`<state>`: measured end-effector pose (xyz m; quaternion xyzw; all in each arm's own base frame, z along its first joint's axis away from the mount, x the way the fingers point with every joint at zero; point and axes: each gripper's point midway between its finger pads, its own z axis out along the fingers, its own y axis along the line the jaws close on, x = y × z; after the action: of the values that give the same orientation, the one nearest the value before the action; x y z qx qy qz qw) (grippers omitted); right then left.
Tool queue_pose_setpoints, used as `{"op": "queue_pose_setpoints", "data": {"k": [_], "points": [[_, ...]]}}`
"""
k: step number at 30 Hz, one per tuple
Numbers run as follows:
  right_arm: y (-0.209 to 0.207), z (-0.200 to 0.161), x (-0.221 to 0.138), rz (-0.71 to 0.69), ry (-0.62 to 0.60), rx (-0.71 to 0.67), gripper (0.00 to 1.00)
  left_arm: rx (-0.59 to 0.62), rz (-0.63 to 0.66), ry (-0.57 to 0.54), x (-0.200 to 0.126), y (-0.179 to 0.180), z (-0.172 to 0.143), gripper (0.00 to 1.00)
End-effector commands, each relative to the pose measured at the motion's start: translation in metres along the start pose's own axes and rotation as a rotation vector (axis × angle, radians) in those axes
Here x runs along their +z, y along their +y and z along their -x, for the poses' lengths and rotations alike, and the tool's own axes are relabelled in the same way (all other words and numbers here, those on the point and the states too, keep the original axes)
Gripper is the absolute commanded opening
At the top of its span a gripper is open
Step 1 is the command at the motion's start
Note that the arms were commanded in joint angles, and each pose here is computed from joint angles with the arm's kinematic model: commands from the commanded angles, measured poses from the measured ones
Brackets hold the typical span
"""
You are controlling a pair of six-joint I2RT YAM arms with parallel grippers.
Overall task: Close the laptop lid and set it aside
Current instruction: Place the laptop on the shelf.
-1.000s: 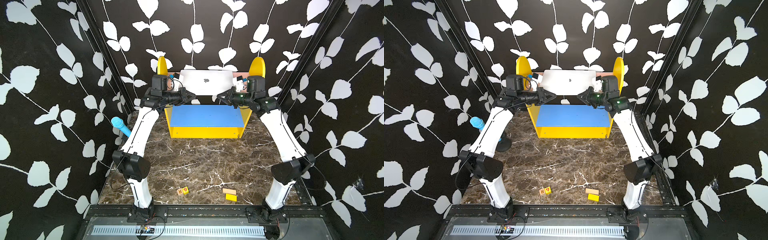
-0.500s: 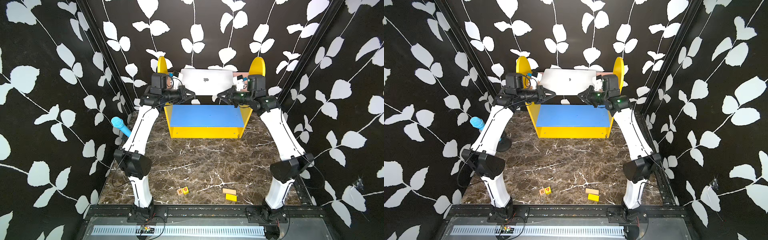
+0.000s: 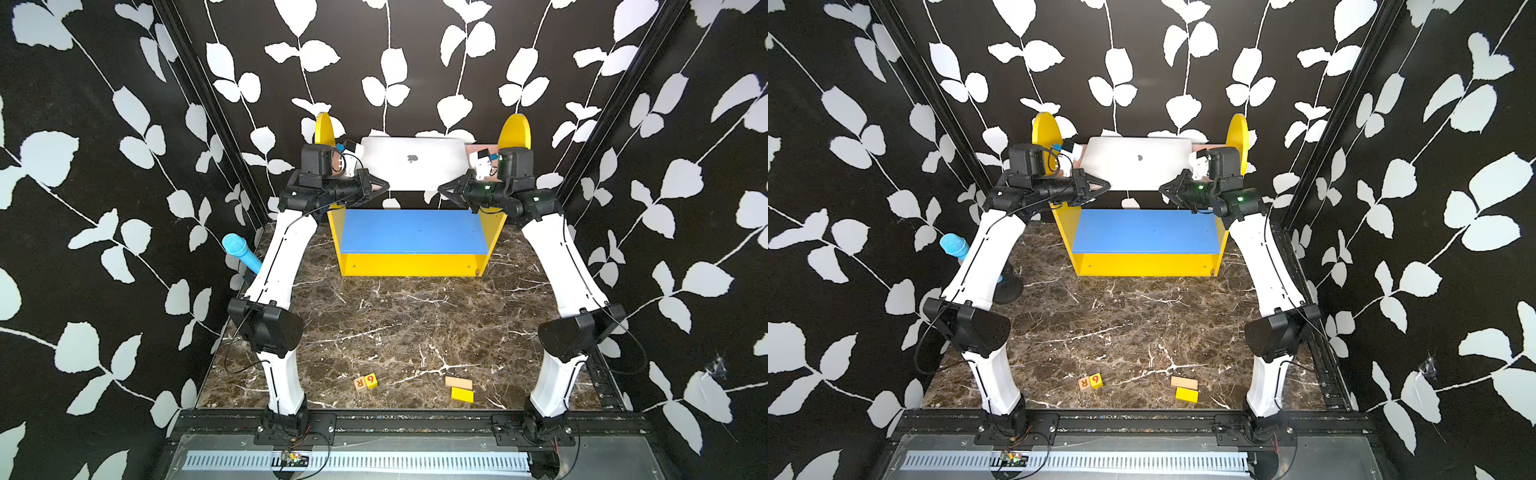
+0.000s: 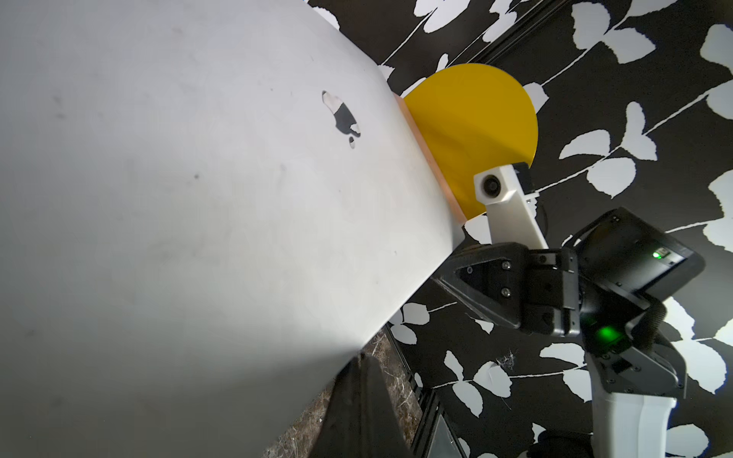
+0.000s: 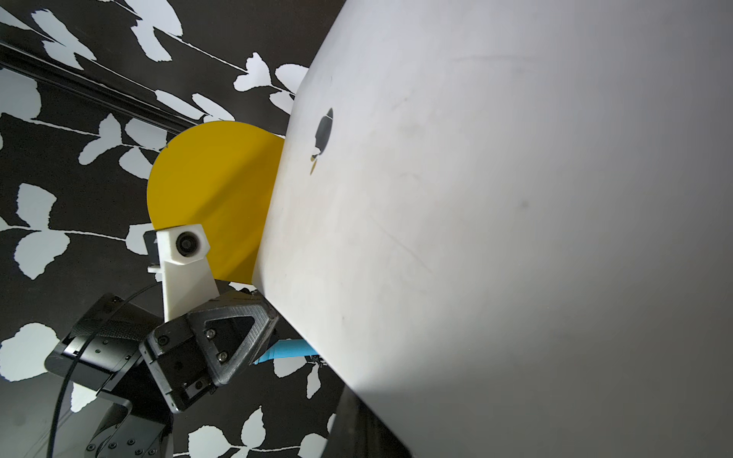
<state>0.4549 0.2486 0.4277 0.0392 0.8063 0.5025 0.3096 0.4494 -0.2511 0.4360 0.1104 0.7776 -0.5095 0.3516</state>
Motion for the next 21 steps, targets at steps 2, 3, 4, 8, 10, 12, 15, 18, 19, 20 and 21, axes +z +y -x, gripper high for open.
{"op": "queue_pose_setpoints", "data": {"k": [2, 3, 4, 8, 10, 12, 15, 18, 19, 20, 21], "points": [[0.006, 0.019, -0.005, 0.017, -0.060, -0.048, 0.06, 0.033, -0.007, -0.034, -0.007, -0.006, 0.013, 0.01], [0.006, 0.019, -0.005, 0.017, -0.061, -0.046, 0.06, 0.031, -0.007, -0.034, -0.006, -0.006, 0.014, 0.01], [0.006, 0.020, -0.006, 0.017, -0.062, -0.047, 0.06, 0.030, -0.007, -0.035, -0.006, -0.005, 0.014, 0.01], [0.006, 0.021, -0.007, 0.016, -0.061, -0.046, 0.06, 0.031, -0.009, -0.036, -0.007, -0.006, 0.014, 0.02], [0.007, 0.020, -0.007, 0.019, -0.058, -0.045, 0.06, 0.030, -0.012, -0.036, -0.007, -0.007, 0.015, 0.02], [0.009, 0.020, -0.009, 0.024, -0.057, -0.045, 0.07, 0.031, -0.022, -0.039, -0.009, -0.011, 0.016, 0.02], [0.014, 0.018, -0.012, 0.036, -0.053, -0.049, 0.09, 0.035, -0.038, -0.045, -0.012, -0.018, 0.017, 0.03], [0.022, 0.017, -0.018, 0.050, -0.054, -0.056, 0.10, 0.040, -0.045, -0.050, -0.017, -0.025, 0.018, 0.04], [0.023, 0.016, -0.020, 0.054, -0.055, -0.059, 0.10, 0.042, -0.048, -0.051, -0.019, -0.027, 0.017, 0.04], [0.025, 0.015, -0.021, 0.057, -0.054, -0.061, 0.11, 0.045, -0.050, -0.054, -0.021, -0.031, 0.017, 0.05], [0.027, 0.015, -0.023, 0.062, -0.055, -0.063, 0.12, 0.049, -0.052, -0.056, -0.023, -0.034, 0.017, 0.06]]}}
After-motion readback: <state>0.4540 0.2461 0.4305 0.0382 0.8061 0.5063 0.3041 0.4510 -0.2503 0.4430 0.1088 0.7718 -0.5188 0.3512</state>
